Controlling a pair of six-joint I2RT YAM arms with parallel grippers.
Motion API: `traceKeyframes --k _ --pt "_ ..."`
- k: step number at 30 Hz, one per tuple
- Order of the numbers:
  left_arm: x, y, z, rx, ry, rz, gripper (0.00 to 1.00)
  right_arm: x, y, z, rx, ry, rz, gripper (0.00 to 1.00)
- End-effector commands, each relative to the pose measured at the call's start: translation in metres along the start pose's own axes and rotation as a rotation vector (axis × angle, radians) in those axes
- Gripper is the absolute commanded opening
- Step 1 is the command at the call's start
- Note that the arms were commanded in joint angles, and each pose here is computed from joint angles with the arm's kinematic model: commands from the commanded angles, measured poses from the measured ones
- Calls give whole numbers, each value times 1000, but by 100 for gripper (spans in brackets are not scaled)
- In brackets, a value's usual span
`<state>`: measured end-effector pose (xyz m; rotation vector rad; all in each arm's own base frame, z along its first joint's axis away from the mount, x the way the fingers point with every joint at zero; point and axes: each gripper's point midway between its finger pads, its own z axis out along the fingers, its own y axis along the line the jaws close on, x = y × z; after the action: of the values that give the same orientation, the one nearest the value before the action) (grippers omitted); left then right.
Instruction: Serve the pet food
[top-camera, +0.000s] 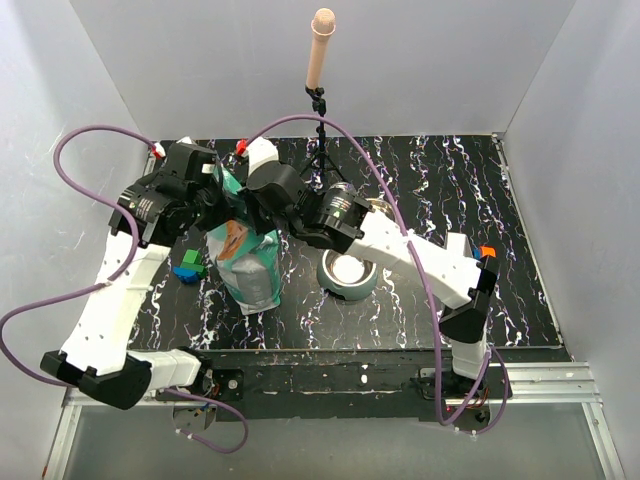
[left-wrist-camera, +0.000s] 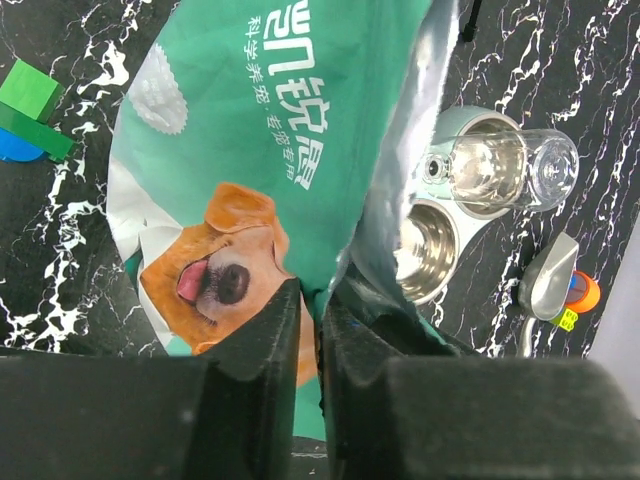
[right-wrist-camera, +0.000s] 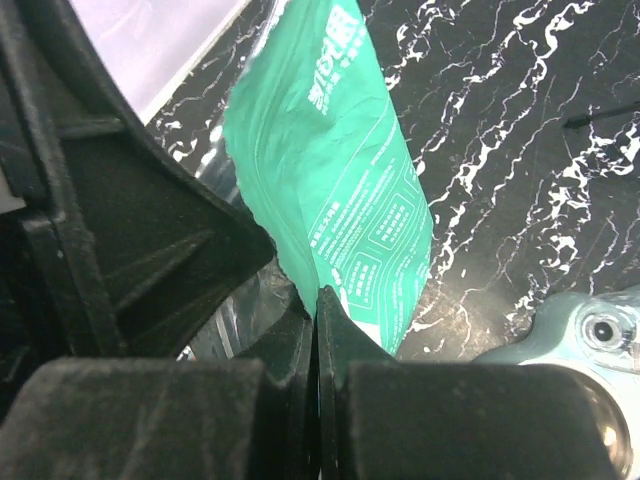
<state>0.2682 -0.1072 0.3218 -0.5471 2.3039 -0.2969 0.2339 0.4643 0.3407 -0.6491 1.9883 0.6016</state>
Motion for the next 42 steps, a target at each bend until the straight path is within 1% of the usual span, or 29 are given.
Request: traceKeyframes --k 1,4,6,9,10,11,12,13,14,18,19,24,26,27,28,30,31,32,34,36,37,39,40,42 --pt "-16 80 -24 -273 -99 61 7 -50 -25 -63 42 -158 52 1" --pt "-23 85 -44 -252 -156 57 5 -48 -32 -64 52 -152 45 1" --pt "-27 81 -51 -211 -184 60 4 -45 -30 -64 40 -145 43 1" --pt "-28 76 -47 -186 -185 73 3 -46 -28 -68 18 -147 43 1" --pt "-29 76 -45 -194 -180 73 6 -47 -27 -70 7 -146 41 1" --pt "-28 76 -40 -210 -173 67 11 -46 -23 -71 -11 -142 38 1" --pt "-29 75 -34 -223 -166 64 19 -46 -21 -72 -27 -138 36 1" --pt "-29 75 -28 -240 -163 58 30 -45 -18 -73 -41 -132 36 1" --pt "-30 75 -22 -261 -155 51 33 -44 -15 -73 -57 -126 38 1" --pt "-34 70 -5 -299 -136 44 40 -39 -11 -75 -81 -107 31 1" --pt "-35 68 -3 -295 -132 42 41 -38 -10 -75 -87 -103 31 1" --pt "-25 50 1 -192 -81 41 42 -35 -6 -72 -105 -90 17 1" --pt "-21 48 1 -178 -57 34 42 -37 -4 -72 -113 -94 15 1" --pt "-19 43 0 -153 -43 42 37 -37 -3 -71 -117 -92 14 1" --pt "-20 37 0 -117 -44 59 31 -36 -1 -70 -121 -90 9 1" --pt "-23 30 -3 -74 -51 66 14 -37 1 -70 -133 -87 6 1" --pt "-25 27 -5 -61 -57 66 8 -37 2 -70 -139 -87 8 1" --pt "-27 24 -7 -48 -60 69 4 -37 3 -70 -144 -85 8 1" --pt "-33 21 -15 -40 -67 67 1 -38 4 -70 -149 -87 3 1" --pt "-35 25 -23 -70 -62 37 0 -40 4 -70 -151 -90 0 1" --pt "-35 26 -27 -83 -59 14 2 -41 5 -70 -156 -92 -4 1" --pt "-30 32 -31 -119 -41 -46 35 -42 8 -69 -164 -92 -7 1" --pt "-28 32 -32 -118 -36 -74 44 -43 8 -70 -165 -95 -8 1" --pt "-25 29 -32 -111 -24 -112 52 -43 8 -69 -165 -95 -8 1"
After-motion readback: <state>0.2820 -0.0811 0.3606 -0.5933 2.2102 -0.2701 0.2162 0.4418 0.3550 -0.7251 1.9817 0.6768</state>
